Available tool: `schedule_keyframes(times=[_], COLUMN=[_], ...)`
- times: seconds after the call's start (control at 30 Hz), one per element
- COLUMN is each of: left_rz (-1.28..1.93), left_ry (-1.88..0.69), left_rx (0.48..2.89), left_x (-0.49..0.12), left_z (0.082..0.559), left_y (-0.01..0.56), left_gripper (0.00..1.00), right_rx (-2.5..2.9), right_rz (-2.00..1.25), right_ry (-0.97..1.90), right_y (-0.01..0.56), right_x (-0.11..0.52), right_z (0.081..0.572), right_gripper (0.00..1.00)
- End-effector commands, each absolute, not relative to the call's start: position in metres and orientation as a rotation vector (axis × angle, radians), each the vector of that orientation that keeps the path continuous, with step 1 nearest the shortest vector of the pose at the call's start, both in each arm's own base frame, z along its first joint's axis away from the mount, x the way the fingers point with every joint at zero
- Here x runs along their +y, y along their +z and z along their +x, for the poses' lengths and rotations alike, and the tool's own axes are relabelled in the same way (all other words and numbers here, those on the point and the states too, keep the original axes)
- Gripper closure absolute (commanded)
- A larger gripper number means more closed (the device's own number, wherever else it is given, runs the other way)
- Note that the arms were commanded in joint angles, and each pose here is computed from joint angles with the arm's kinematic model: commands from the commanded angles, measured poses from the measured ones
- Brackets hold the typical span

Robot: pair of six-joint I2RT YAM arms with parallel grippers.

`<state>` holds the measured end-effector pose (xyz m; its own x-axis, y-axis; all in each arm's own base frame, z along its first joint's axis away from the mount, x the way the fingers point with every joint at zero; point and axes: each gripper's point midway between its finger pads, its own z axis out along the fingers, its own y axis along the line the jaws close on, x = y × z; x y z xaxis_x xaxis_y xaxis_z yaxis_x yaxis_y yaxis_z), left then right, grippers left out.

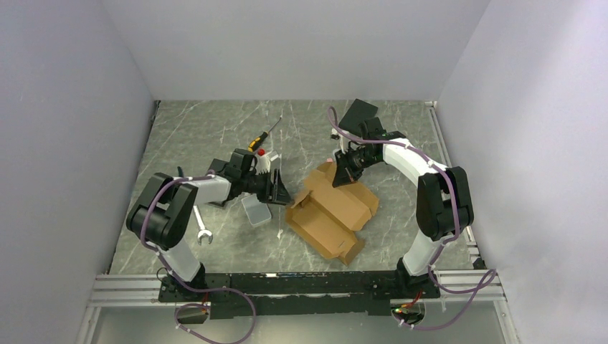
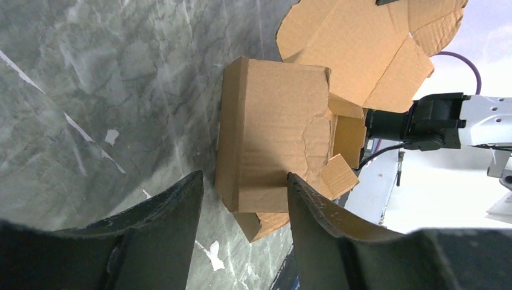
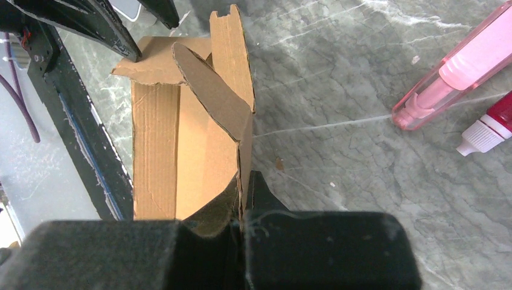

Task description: Fold the paper box

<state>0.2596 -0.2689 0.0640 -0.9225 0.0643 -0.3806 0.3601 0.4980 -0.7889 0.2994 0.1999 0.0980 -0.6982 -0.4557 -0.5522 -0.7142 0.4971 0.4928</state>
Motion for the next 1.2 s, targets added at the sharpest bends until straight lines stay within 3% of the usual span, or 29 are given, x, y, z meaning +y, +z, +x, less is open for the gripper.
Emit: schedule_keyframes(times=[0.0,0.93,1.17], left_rz=[0.384,0.429,0.448], left_ry=[-1.453,-1.599,-1.554], left_rx=[2.379,2.355,2.393], left_x=[-0.273,-0.285,-0.287], left_z=[0.265,0.261,0.258], left_y=[0.071,0.068,0.065], left_gripper=[0.42,0.43,0.43], right_rx=[2.332,2.297,2.289], right_rz=[-1.024,-1.050,-1.056], right_ry=[1.045,1.033,0.998], right_y=[0.102,0.109,0.112], right_x=[0.206,0.209,0.207], right_z=[0.303,0.304,0.307], right_gripper=[1.00,1.00,0.86])
